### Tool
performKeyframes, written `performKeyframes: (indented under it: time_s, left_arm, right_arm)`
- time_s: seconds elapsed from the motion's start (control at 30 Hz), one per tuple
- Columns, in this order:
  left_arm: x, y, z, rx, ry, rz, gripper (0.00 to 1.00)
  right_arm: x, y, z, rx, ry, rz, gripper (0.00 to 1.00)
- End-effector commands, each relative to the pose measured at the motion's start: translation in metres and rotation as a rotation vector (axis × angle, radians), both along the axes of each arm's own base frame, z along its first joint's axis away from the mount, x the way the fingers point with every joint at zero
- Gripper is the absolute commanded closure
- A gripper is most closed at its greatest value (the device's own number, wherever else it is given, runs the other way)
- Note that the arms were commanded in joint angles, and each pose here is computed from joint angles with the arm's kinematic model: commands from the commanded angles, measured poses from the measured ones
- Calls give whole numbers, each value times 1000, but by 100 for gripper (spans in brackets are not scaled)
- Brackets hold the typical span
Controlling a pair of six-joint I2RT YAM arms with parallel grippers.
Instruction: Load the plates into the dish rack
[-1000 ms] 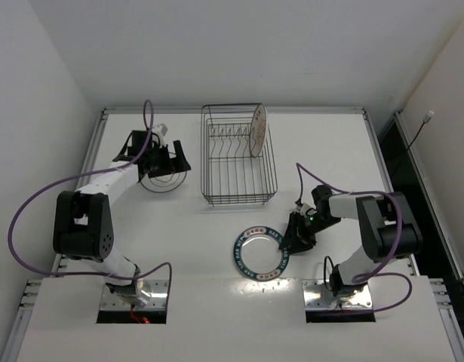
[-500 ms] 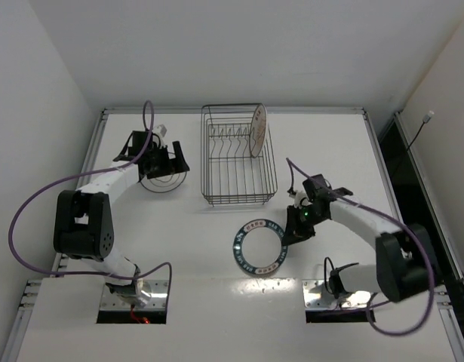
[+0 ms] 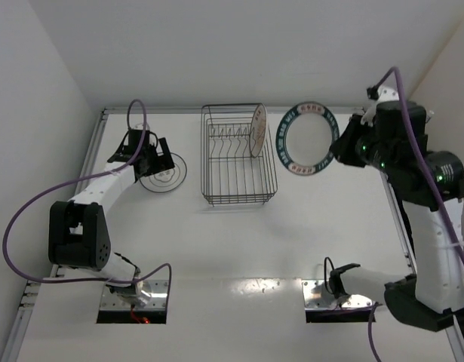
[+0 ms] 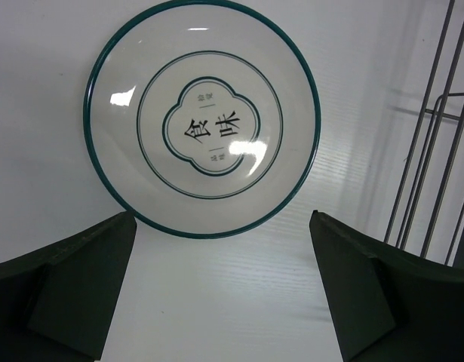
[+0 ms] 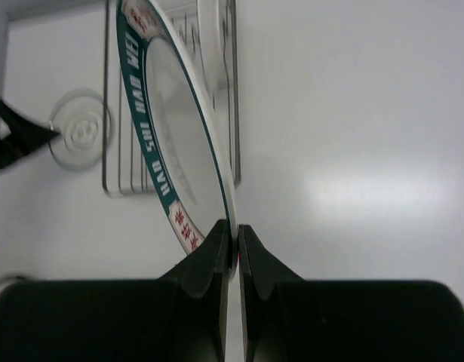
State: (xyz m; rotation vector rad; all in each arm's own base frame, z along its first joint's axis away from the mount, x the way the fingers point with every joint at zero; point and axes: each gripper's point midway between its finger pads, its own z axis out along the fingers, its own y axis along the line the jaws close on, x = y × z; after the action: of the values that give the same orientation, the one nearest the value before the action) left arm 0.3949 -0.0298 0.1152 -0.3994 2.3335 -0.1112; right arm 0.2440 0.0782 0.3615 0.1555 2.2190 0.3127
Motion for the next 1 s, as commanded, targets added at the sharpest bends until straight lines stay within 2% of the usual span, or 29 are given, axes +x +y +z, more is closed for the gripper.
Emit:
performKeyframes:
  time_s: [0.0,0.07,0.13,0.33,0.43,0.67,0.97]
  left_arm:
    - [6,7,20,-2,-39,46,0]
    - [6,7,20,-2,-39,46,0]
    - [6,11,20,16,-40,63,0]
    - [4,18,22,46,-41,81,0]
    - [4,18,22,46,-41,81,0]
    - [7,14,17,34,-28,67,0]
    - [5,15,12,43,-9,60,0]
  right_arm:
    - [54,-12,23,-97,-56,-110,100]
    - [94,0,8,-111,-17,-107,100]
    - [120,12,17,-113,-61,-107,100]
    - [190,48,2,-166,-101,-156,100]
    - [207,66,2,-190,-138,-171,100]
    - [248,97,-42,-293,-132,-207,100]
    - [283,100,-95,-428,-101,-264,100]
